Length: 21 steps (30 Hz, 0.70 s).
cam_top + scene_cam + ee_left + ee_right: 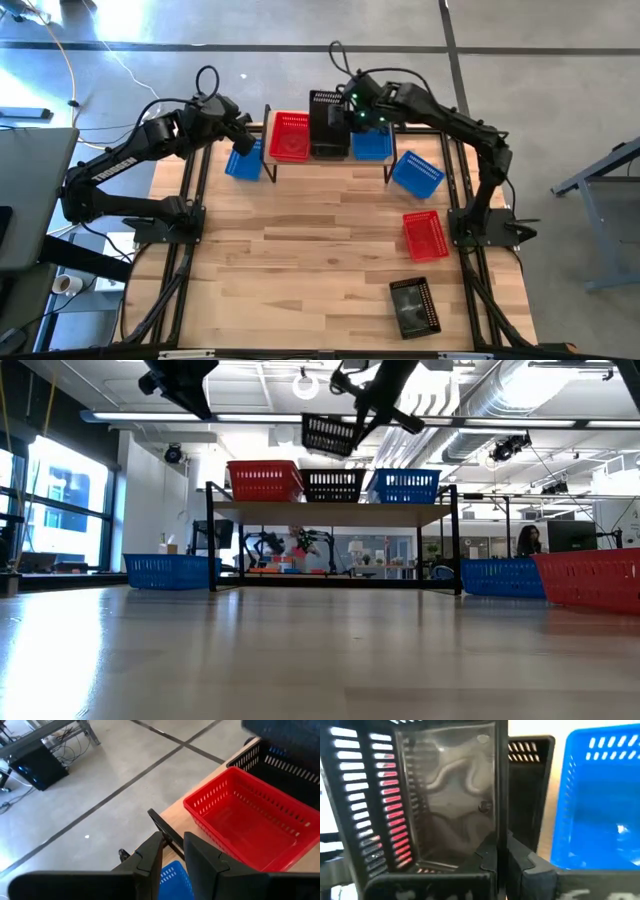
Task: Stack baskets on shelf by color
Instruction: Stack the left black bin on top of the black bin on the shelf
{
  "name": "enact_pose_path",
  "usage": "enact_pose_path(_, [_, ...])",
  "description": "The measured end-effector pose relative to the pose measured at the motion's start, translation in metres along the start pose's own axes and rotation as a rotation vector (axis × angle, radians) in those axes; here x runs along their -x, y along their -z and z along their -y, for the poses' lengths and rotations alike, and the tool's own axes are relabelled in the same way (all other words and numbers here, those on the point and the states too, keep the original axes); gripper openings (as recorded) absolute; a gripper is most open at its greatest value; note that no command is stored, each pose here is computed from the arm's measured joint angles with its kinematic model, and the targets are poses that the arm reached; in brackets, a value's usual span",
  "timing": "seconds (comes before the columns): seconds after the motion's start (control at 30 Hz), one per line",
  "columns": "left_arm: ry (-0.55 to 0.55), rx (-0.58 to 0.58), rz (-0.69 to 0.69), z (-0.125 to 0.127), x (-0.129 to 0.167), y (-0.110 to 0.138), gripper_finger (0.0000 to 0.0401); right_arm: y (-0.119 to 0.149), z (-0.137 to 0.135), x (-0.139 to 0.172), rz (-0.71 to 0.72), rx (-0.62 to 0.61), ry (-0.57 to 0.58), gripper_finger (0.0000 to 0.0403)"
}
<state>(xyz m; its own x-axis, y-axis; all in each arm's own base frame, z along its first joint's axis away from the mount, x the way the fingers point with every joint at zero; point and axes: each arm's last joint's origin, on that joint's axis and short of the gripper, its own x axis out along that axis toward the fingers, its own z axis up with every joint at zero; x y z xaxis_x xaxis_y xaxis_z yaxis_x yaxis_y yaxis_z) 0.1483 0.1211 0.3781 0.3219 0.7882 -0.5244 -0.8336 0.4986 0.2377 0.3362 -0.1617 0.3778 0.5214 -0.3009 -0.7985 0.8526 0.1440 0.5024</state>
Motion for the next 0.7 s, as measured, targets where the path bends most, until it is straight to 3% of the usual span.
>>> enact_pose_path(0.37, [0.001,-0.009,-0.001,0.000,0.000,0.000,0.0069,0.001,0.005,-0.004,-0.010,0.001,0.060,0.0000])
enact_pose_path(0.7, [0.001,-0.012,-0.008,0.000,0.000,0.001,0.0069,0.004,0.004,-0.027,-0.054,-0.001,0.099,0.0000])
